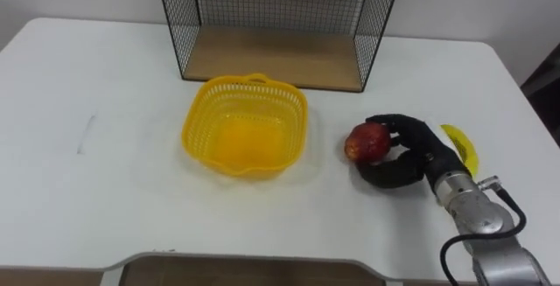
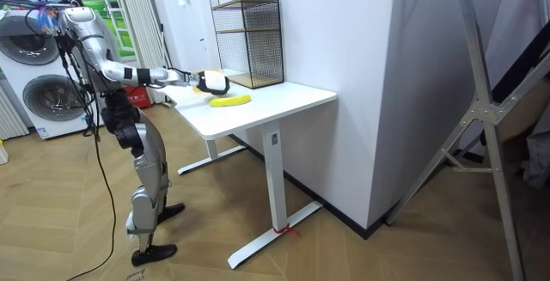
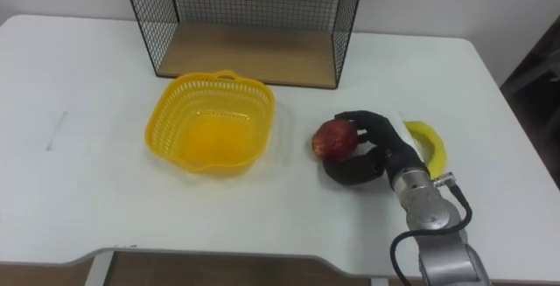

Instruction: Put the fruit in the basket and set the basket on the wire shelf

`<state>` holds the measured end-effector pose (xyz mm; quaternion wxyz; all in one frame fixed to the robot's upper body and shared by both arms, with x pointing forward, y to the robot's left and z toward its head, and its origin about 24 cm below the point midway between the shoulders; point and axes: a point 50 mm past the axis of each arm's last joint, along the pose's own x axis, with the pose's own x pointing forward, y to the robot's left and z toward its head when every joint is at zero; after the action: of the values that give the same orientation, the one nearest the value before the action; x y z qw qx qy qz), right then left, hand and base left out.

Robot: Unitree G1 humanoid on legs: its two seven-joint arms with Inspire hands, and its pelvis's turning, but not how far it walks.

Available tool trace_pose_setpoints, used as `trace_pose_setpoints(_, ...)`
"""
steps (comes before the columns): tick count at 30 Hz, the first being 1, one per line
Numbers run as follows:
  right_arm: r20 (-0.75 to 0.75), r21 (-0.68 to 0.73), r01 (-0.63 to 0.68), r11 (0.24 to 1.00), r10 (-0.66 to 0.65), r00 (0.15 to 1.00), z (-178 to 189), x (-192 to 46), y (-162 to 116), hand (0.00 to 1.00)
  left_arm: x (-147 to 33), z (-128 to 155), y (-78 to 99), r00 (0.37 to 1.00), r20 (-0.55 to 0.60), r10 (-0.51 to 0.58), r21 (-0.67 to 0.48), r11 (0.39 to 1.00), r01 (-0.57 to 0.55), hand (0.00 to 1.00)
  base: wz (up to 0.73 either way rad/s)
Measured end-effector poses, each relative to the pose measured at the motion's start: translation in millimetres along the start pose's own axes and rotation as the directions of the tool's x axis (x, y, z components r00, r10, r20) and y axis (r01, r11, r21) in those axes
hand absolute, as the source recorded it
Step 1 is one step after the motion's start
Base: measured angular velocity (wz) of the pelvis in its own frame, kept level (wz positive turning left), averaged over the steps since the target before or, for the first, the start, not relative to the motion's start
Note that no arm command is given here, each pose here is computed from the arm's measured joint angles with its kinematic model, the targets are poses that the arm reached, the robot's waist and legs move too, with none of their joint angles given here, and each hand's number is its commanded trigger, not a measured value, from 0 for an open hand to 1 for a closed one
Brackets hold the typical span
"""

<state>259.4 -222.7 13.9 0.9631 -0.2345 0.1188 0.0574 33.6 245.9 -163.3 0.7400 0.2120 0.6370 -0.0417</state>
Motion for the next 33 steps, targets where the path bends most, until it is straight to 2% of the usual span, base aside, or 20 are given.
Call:
trace_pose_setpoints(6,0.177,0.06,0.046,0.997,-0.056,0.983,38.6,-4.0,-10.3,1.0,0.0,0.3,-1.2,1.0,0.017,0.004,0.0,1.0,-0.004,0.0,0.0)
trace_pose_setpoints(11,0.308,0.071,0.152,0.986,-0.166,0.937,68.7,-14.8,-30.9,1.0,-0.1,0.0,-0.5,1.0,0.017,0.01,-0.02,1.0,-0.01,0.0,0.0)
trace_pose_setpoints(14,0.347,0.088,0.201,0.976,-0.219,0.912,77.8,-19.9,-39.5,1.0,0.0,0.3,-0.6,1.0,0.017,0.01,-0.004,1.0,-0.01,0.0,-0.01)
trace_pose_setpoints(19,0.405,0.089,0.211,0.973,-0.229,0.885,91.5,-25.4,-40.4,1.0,0.1,2.0,-0.5,1.0,0.026,0.01,-0.002,1.0,-0.01,0.0,-0.01)
trace_pose_setpoints(24,0.459,0.057,0.187,0.981,-0.192,0.867,104.6,-29.4,-34.3,1.0,0.8,8.3,1.9,0.999,0.045,0.014,0.001,1.0,-0.014,0.0,-0.05)
trace_pose_setpoints(33,0.459,-0.109,0.043,0.993,0.012,0.888,113.5,-21.7,-8.2,1.0,1.5,21.4,8.7,0.997,0.078,0.02,0.021,1.0,-0.022,0.0,0.0)
